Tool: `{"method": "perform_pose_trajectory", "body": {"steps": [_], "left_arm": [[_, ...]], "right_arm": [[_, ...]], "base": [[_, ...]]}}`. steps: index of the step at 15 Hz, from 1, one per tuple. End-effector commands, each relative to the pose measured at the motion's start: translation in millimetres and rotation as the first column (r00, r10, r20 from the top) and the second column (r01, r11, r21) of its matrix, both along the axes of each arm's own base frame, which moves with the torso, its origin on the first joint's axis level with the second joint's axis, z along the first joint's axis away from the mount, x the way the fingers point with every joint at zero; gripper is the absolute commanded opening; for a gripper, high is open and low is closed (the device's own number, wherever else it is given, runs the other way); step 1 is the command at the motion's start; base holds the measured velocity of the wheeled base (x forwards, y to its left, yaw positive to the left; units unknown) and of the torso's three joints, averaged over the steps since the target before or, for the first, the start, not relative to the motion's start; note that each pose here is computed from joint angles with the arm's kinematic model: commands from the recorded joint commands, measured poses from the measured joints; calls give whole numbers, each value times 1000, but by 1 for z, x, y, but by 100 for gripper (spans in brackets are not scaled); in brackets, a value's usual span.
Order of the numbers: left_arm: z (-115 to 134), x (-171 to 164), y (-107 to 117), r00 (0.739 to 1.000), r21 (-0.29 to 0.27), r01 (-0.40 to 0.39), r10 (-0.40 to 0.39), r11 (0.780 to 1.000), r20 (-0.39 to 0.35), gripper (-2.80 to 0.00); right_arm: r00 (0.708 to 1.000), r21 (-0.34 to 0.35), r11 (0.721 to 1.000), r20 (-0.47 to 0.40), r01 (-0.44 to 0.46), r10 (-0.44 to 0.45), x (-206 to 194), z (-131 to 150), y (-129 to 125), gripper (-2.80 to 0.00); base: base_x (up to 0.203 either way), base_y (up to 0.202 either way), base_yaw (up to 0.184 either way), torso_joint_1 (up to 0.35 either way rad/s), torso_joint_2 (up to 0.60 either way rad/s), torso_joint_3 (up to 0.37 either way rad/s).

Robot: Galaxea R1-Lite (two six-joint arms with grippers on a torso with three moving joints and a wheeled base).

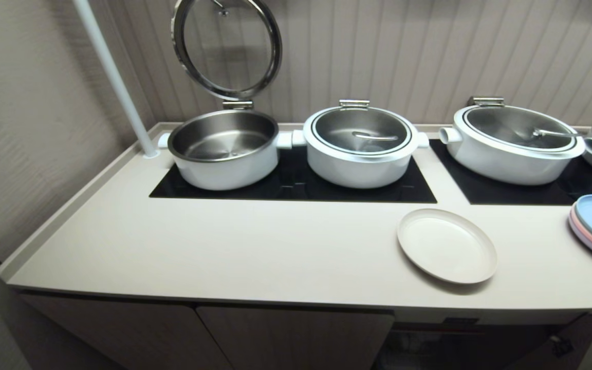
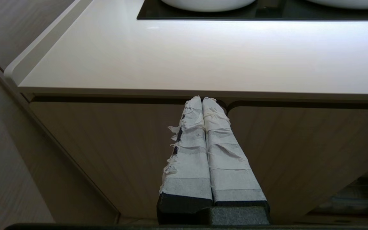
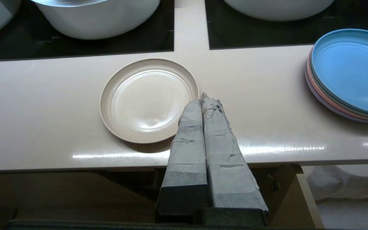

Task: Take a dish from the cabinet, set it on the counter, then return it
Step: Pick up the plate from the table

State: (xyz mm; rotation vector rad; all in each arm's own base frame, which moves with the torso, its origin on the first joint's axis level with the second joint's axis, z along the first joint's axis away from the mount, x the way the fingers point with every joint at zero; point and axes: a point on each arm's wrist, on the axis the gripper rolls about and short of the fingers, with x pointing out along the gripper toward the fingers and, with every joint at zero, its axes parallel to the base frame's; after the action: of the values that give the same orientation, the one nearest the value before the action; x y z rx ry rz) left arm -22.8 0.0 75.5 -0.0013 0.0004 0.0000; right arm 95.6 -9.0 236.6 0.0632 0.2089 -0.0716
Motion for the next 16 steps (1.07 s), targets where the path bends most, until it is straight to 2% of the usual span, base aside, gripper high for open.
{"method": "perform_pose_trajectory", "body": {"steps": [1,4,9,10,13,16], "left_arm": [[0,0,0,1000,0,0,0,1000,0,-280],[0,0,0,1000,0,0,0,1000,0,-280],[0,0,0,1000,0,0,0,1000,0,-280],[0,0,0,1000,0,0,0,1000,0,-280],[0,0,0,1000,0,0,0,1000,0,-280],[0,0,0,1000,0,0,0,1000,0,-280]], "right_arm": [[996,11,1000,-84,22,-21,33,5,-7,-280],[978,26,999,-207,44,-38,63,16,-14,-280],[884,53,997,-466,55,-24,106,6,-22,-280],[865,58,997,-501,54,-18,114,0,-23,-280],[811,119,993,-579,-16,83,134,-20,-29,-280],[777,113,992,-618,-62,118,153,-33,-33,-280]], "base": [[0,0,0,0,0,0],[0,0,0,0,0,0],[0,0,0,0,0,0],[0,0,0,0,0,0],[0,0,0,0,0,0],[0,0,0,0,0,0]]}}
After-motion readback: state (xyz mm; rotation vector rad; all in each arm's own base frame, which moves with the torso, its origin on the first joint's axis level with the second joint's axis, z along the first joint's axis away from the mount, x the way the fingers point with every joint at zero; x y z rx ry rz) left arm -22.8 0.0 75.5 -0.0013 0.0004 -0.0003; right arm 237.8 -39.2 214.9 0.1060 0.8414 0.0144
